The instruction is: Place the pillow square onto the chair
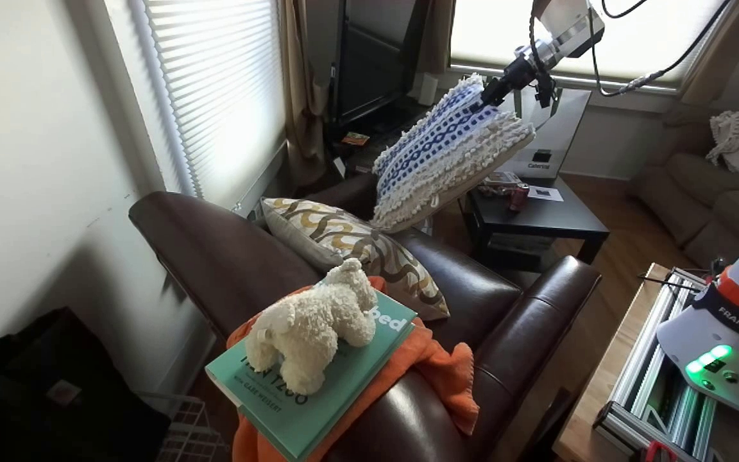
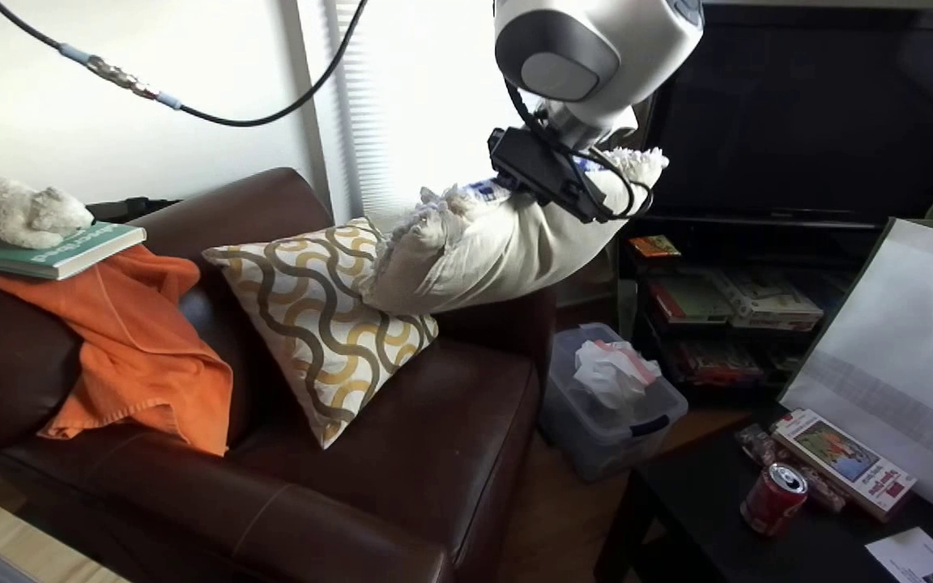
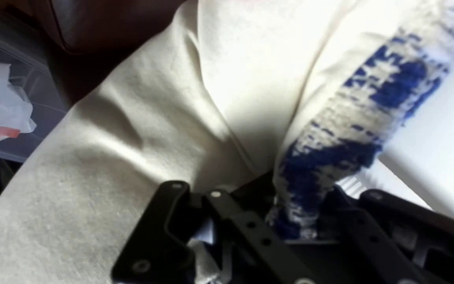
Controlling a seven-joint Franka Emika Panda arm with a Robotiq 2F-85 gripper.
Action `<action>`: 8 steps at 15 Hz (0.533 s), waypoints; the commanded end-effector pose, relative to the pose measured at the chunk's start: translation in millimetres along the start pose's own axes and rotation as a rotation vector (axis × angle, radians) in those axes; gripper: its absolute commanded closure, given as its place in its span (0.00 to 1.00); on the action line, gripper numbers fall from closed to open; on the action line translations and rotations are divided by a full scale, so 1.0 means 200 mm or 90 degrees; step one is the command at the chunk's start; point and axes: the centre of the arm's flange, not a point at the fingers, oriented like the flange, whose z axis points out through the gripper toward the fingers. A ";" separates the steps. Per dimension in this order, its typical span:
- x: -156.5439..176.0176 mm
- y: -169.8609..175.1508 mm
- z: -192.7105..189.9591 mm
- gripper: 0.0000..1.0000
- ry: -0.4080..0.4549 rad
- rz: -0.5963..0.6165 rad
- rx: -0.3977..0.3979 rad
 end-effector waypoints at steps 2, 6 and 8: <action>0.07 -0.11 -0.02 0.90 -0.031 -0.017 -0.019; 0.04 -0.11 0.25 0.97 -0.071 -0.015 -0.009; 0.01 -0.19 0.44 0.97 -0.095 -0.029 0.006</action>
